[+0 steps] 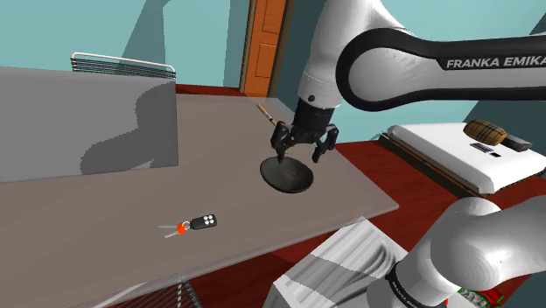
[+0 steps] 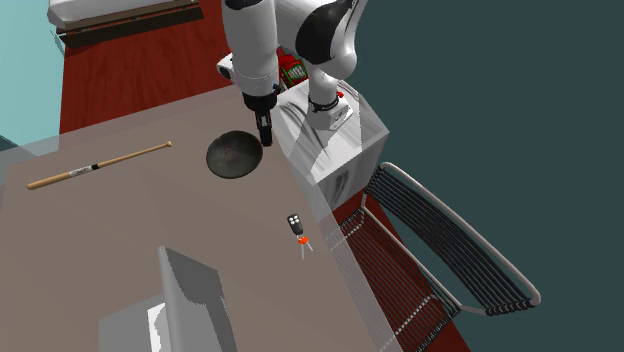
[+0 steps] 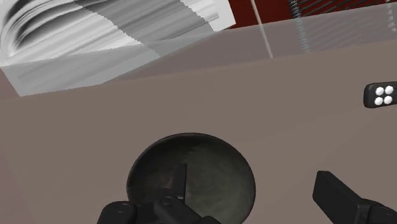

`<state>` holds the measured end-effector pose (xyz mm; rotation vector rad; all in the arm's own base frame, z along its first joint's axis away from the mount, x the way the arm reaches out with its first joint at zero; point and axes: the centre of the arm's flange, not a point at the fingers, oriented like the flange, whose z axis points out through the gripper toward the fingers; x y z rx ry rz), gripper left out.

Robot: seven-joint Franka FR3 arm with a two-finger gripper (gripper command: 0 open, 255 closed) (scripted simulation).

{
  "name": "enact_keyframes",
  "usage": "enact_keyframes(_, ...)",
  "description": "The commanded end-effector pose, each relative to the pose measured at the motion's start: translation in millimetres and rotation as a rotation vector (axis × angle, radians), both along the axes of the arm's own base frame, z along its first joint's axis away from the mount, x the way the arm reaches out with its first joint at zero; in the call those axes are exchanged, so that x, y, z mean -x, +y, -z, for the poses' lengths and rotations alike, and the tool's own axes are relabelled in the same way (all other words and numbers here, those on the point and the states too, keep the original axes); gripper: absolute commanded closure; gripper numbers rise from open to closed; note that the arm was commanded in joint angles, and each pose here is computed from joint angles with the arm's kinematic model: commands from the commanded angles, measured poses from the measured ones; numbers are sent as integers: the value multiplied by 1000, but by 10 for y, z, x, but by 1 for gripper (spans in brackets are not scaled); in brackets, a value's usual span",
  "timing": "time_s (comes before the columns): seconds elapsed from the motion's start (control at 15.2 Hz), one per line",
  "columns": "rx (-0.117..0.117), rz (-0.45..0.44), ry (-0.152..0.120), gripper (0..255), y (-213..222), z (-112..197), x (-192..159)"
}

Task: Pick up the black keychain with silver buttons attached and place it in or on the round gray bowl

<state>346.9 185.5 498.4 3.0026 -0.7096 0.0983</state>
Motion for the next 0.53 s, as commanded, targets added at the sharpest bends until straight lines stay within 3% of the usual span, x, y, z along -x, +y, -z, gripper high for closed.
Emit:
enact_keyframes(0.0,-10,41,6,0,234,127,-60)
enact_keyframes(0.46,-40,174,29,0,962,590,-317)
